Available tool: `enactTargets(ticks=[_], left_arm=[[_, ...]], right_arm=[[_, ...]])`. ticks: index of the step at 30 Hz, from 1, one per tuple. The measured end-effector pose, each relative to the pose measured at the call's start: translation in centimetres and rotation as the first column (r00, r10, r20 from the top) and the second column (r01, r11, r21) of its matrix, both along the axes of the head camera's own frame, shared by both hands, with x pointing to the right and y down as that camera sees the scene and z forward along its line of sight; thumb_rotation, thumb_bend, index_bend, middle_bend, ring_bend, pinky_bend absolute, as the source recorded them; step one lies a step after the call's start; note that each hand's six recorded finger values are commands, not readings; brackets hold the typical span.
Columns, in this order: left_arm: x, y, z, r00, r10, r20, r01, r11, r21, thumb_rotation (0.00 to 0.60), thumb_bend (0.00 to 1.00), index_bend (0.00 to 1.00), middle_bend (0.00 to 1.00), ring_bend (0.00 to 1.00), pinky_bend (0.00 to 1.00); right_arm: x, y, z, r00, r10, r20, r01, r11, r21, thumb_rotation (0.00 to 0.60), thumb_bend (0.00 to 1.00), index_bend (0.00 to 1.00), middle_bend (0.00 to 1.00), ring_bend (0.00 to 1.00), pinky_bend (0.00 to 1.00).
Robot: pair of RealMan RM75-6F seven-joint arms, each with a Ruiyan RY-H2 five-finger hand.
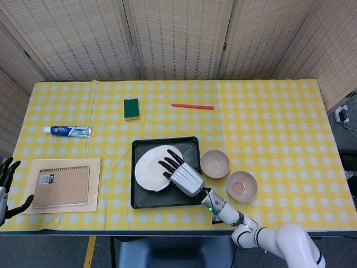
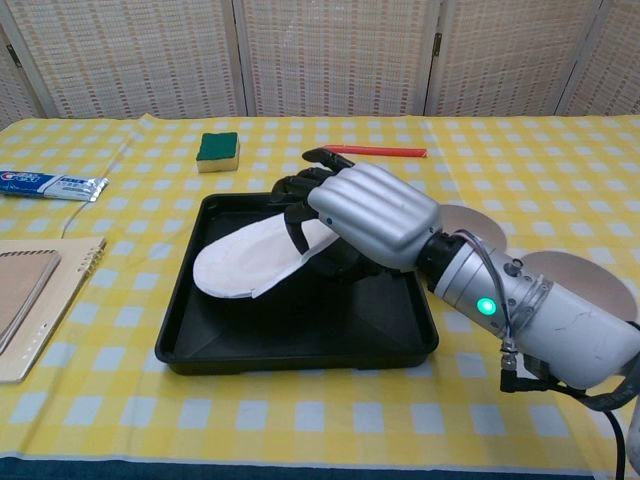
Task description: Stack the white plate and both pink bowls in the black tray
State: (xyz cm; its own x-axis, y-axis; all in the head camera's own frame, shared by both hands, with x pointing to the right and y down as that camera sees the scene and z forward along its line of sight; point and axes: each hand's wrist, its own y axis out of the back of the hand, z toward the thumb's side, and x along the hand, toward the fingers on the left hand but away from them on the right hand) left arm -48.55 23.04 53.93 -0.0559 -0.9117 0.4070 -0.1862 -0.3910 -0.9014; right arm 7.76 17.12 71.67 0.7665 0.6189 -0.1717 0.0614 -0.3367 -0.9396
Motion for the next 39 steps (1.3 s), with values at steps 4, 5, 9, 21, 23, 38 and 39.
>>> enactTargets(ticks=[4,5,9,21,23,38,39], left_arm=[[-0.1,0.0,0.1,1.000,-0.003,0.002,0.003,1.000,-0.006,0.600,0.32,0.00,0.00,0.00,0.00],[-0.3,0.0,0.0,1.000,-0.009,0.004,0.009,1.000,-0.005,0.600,0.32,0.00,0.00,0.00,0.00],[-0.7,-0.2,-0.2,1.000,-0.025,0.016,0.025,1.000,0.005,0.600,0.32,0.00,0.00,0.00,0.00],[-0.7,-0.3,0.2,1.000,-0.020,0.008,0.020,1.000,-0.022,0.600,0.32,0.00,0.00,0.00,0.00],[-0.8,-0.3,0.2,1.000,-0.019,0.008,0.019,1.000,-0.020,0.600,0.32,0.00,0.00,0.00,0.00],[-0.5,-0.4,0.7,1.000,-0.005,0.007,0.006,0.999,-0.037,0.600,0.32,0.00,0.00,0.00,0.00],[-0.4,-0.3,0.8,1.000,-0.003,0.008,0.004,0.999,-0.037,0.600,0.32,0.00,0.00,0.00,0.00]], right_arm=[[0.0,0.1,-0.3,1.000,0.005,0.012,-0.004,0.999,-0.034,0.600,0.52,0.29,0.11,0.13,0.05],[0.0,0.1,-0.4,1.000,0.004,0.013,-0.004,0.999,-0.037,0.600,0.50,0.27,0.11,0.13,0.05],[0.5,0.2,-0.9,1.000,0.000,0.006,0.000,0.999,-0.039,0.600,0.45,0.23,0.08,0.11,0.05],[1.8,0.5,-1.7,0.997,-0.015,-0.071,0.012,0.999,-0.041,0.600,0.32,0.12,0.00,0.06,0.03],[2.0,0.5,-1.6,0.995,-0.021,-0.096,0.017,0.999,-0.041,0.600,0.28,0.07,0.00,0.03,0.01],[3.4,0.0,-4.9,0.985,-0.018,-0.170,-0.002,0.994,-0.114,0.600,0.24,0.00,0.00,0.00,0.00],[3.7,-0.2,-5.1,0.986,-0.011,-0.167,-0.008,0.994,-0.112,0.600,0.24,0.00,0.00,0.00,0.00]])
